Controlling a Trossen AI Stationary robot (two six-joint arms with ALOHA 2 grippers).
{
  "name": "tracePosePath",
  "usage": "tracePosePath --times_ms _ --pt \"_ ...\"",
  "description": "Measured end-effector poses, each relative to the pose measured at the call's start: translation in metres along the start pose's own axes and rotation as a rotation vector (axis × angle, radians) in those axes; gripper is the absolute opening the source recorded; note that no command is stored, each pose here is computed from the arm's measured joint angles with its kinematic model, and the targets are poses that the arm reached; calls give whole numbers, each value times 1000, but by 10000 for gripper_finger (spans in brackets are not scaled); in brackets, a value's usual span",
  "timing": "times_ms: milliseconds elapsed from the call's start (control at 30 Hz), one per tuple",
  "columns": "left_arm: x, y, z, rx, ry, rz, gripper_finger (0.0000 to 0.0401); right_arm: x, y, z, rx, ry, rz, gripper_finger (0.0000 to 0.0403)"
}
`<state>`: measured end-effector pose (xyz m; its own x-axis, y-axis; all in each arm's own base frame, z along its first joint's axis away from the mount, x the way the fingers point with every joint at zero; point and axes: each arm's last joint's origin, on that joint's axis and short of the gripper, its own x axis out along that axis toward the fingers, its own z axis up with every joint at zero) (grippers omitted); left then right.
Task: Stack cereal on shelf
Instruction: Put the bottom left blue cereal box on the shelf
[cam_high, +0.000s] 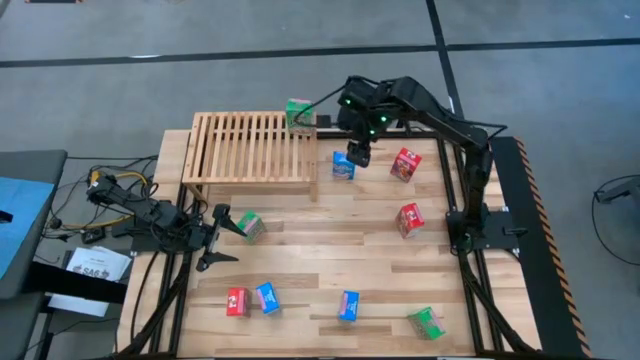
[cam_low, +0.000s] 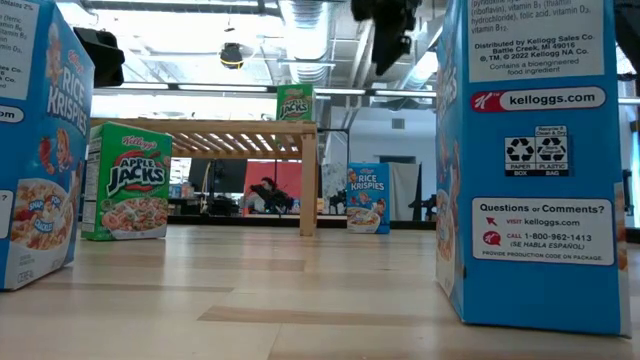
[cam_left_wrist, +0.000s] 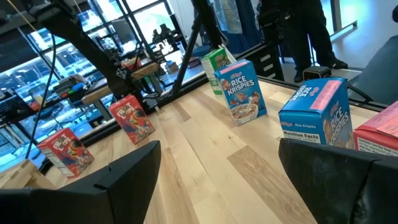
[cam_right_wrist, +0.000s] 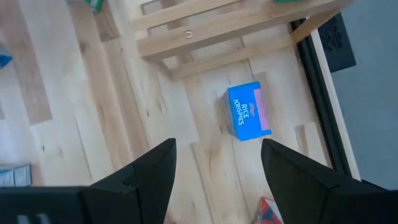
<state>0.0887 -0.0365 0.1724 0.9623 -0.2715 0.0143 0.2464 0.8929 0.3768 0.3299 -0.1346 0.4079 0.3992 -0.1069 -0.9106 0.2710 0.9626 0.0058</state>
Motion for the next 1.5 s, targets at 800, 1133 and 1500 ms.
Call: tracePosePath --times_ms 800,1133,1500 --pt "0 0 0 0 0 0 318 -82 55 -96 1 -105 -148 261" --pt "0 0 0 0 0 0 318 -96 63 -145 109 -198 -92 261" --pt "0 0 0 0 0 0 318 -98 74 -186 231 -233 -89 261"
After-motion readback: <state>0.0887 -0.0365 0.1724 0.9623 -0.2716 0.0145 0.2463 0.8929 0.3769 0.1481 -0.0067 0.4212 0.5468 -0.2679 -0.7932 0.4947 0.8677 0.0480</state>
